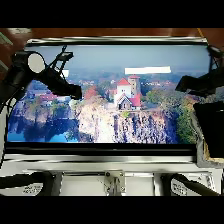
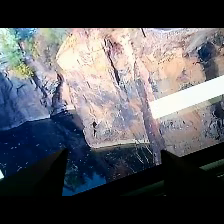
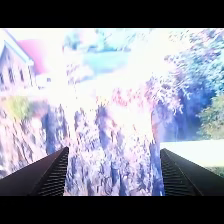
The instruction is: Fold the shirts.
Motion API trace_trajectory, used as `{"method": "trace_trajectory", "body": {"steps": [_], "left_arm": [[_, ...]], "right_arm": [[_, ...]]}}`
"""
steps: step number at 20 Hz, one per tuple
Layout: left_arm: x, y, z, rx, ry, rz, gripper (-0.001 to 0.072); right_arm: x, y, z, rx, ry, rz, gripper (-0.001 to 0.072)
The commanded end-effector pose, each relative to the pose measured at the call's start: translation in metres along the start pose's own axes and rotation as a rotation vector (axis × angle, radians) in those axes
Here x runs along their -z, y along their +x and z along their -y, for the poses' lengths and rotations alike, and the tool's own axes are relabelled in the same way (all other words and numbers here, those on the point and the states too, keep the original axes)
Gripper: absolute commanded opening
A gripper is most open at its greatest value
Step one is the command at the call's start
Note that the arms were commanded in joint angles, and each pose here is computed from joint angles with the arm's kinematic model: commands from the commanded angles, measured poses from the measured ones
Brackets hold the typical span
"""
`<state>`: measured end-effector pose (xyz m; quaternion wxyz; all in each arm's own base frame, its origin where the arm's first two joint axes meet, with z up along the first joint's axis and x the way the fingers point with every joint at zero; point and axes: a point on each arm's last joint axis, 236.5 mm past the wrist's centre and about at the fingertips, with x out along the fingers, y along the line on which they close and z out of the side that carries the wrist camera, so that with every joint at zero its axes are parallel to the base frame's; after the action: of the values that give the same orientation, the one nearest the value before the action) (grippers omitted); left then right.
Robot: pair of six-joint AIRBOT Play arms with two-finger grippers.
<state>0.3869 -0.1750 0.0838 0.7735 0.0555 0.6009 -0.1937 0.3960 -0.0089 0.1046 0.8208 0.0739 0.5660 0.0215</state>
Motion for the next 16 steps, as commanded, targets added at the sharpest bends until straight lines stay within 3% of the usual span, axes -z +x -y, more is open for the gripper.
{"method": "trace_trajectory", "body": {"steps": [1,16], "left_arm": [[0.0038,0.0051,-0.0005,-0.013,0.009,-0.025,0.0711],[-0.0024,0.0063,-0.0007,-0.013,0.042,-0.002,0.0711]], "right_arm": [[0.0146,0.0134,-0.0219,0.056,-0.12,-0.078,0.0698],[0.0168,0.0131,-0.0243,0.05,-0.121,-0.086,0.0698]]}}
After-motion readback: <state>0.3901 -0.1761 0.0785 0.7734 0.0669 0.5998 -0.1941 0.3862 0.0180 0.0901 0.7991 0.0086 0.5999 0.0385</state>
